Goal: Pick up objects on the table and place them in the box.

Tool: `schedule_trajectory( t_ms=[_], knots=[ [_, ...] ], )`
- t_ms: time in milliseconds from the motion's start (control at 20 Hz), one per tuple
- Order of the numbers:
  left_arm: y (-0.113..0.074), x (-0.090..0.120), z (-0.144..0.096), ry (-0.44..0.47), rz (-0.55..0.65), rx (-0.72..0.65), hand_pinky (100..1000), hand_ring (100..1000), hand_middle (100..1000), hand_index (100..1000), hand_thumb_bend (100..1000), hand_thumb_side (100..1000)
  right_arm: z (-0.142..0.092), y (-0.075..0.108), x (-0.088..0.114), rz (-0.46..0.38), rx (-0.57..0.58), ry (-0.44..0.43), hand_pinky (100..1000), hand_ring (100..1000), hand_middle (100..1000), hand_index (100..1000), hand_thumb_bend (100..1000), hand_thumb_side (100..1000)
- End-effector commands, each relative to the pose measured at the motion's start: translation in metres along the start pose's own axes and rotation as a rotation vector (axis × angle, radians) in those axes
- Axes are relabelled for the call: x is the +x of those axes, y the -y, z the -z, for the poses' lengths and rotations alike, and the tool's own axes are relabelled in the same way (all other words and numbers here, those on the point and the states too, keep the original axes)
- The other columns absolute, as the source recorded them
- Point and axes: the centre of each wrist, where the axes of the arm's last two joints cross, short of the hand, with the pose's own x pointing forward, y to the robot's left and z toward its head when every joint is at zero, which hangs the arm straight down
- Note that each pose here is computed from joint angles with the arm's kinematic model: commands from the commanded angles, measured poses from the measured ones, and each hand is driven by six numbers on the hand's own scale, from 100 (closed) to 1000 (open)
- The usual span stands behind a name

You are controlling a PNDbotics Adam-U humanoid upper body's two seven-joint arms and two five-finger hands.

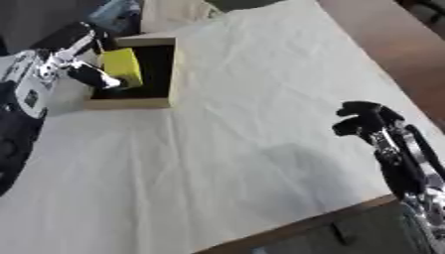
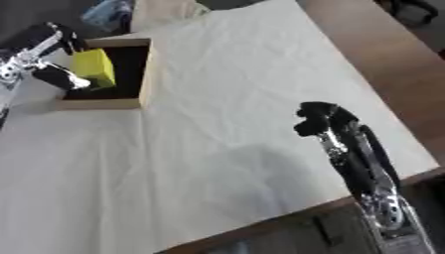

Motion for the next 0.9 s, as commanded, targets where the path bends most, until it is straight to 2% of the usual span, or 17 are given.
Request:
schedule_trajectory(
  t_ms=[50,150,300,500,650,750,900],
  knots=[
    [-0.008,-0.001,0.0,0.0,0.036,-0.01,809,724,685,812,771,414,0.004,0.002,0.006,-0.007,0.005,0.026,653,625,662,762,411,774],
    [-0.009,-0.001,0.0,0.003,0.039,-0.021,831,752,727,835,791,439,0.004,0.002,0.006,-0.008,0.004,0.026,653,626,662,762,411,774],
    [-0.02,-0.002,-0.002,0.01,0.015,0.026,844,760,738,842,790,460,0.004,0.003,0.006,-0.01,0.003,0.026,653,626,662,762,410,775],
    [-0.049,-0.003,-0.011,0.061,0.012,0.134,842,749,722,835,756,483,0.003,0.005,0.006,-0.017,-0.008,0.025,653,626,662,762,409,775],
    [-0.068,-0.01,-0.025,0.112,0.028,0.227,831,724,682,812,689,478,0.002,0.008,0.005,-0.022,-0.021,0.019,653,626,662,762,410,774],
    [-0.072,-0.017,-0.037,0.142,0.029,0.283,827,711,663,800,659,462,0.002,0.009,0.005,-0.025,-0.03,0.016,653,626,662,762,410,774],
    [-0.069,-0.025,-0.055,0.186,0.013,0.356,822,693,642,787,627,448,0.001,0.011,0.004,-0.029,-0.042,0.015,653,626,662,762,410,774]
  ],
)
